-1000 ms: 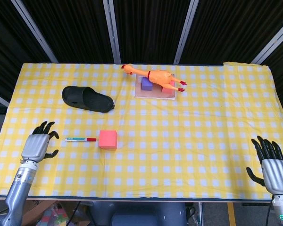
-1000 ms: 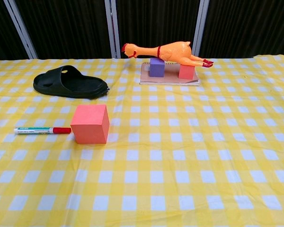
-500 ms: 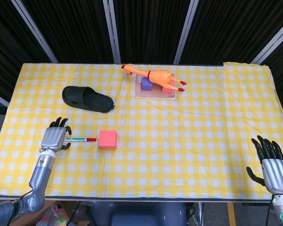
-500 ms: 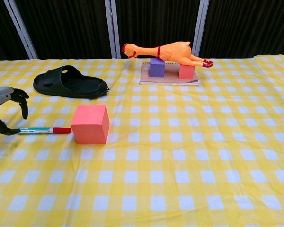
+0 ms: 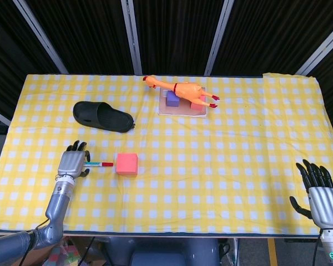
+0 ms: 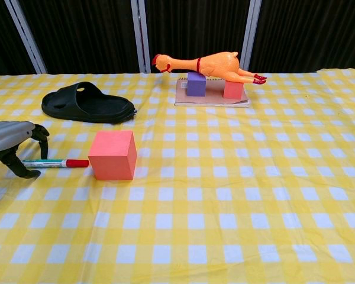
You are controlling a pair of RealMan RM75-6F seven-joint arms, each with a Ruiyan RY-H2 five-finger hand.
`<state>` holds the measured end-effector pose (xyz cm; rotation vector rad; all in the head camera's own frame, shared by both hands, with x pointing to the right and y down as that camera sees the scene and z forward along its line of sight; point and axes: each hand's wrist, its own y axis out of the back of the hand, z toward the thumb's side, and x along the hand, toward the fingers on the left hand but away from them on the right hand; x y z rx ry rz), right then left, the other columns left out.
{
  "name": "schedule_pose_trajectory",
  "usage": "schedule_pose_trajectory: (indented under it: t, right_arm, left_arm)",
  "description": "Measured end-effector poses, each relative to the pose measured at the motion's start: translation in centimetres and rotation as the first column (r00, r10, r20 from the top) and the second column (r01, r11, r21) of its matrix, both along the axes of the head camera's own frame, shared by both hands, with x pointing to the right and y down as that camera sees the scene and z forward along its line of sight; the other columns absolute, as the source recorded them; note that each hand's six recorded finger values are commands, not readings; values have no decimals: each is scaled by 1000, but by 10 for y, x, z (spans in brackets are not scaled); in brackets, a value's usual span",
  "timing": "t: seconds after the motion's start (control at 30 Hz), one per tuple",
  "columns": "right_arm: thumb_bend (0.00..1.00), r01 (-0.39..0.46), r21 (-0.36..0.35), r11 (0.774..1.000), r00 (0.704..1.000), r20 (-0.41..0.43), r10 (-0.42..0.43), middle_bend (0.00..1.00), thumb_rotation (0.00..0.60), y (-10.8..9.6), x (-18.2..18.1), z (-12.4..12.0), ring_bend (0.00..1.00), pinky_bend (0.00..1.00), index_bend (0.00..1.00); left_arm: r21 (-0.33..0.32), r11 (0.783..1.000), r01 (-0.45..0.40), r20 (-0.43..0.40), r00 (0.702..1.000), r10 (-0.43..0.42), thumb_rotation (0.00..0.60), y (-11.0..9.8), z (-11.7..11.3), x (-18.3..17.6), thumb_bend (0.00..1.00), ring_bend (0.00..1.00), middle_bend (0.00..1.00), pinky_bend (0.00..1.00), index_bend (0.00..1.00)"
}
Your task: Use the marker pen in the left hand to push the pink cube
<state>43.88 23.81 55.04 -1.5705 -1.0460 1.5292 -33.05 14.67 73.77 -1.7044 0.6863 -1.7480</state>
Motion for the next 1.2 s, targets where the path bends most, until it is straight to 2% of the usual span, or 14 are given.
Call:
schedule_pose_trajectory:
  t: [0.13, 0.2, 0.43, 0.63, 0.93, 1.2]
  right_arm:
    - [377, -1, 2, 1000, 1000, 3, 1, 0, 600, 0, 0, 0, 0, 0, 0]
    - [378, -1, 2, 1000, 1000, 4, 1, 0, 600, 0, 0, 0, 0, 0, 0]
    - [378, 1, 3, 1000, 1000, 3, -1, 0, 600, 0, 0, -1, 0, 0, 0]
    - [378, 4, 4, 1000, 1000, -1, -4, 0, 600, 0, -1, 0, 0, 0, 0]
    - [378, -5, 3, 1000, 1000, -1, 5, 0, 600, 1, 1, -1, 0, 0, 0]
    - [378, -6, 0, 1000, 1000, 2, 6, 0, 600, 1, 0, 0, 0, 0, 0]
  left_arm:
    - [10, 1000, 6, -9, 1000, -6, 600, -1, -1, 1, 494, 15, 122, 145, 548]
    - [20, 1000, 9, -18, 1000, -9, 600, -1, -4, 1, 511, 15, 126, 145, 557]
    - [32, 999, 12, -24, 1000, -11, 600, 1, -13, -6, 513, 15, 128, 145, 568]
    - [18, 998, 53, -34, 998, -52, 600, 5, -13, -3, 513, 15, 132, 144, 561]
    - [28, 997, 71, -86, 994, -68, 600, -1, -8, 32, 514, 15, 135, 145, 549]
    - [19, 999, 38, -141, 989, -35, 600, -5, -7, 74, 525, 15, 138, 144, 555]
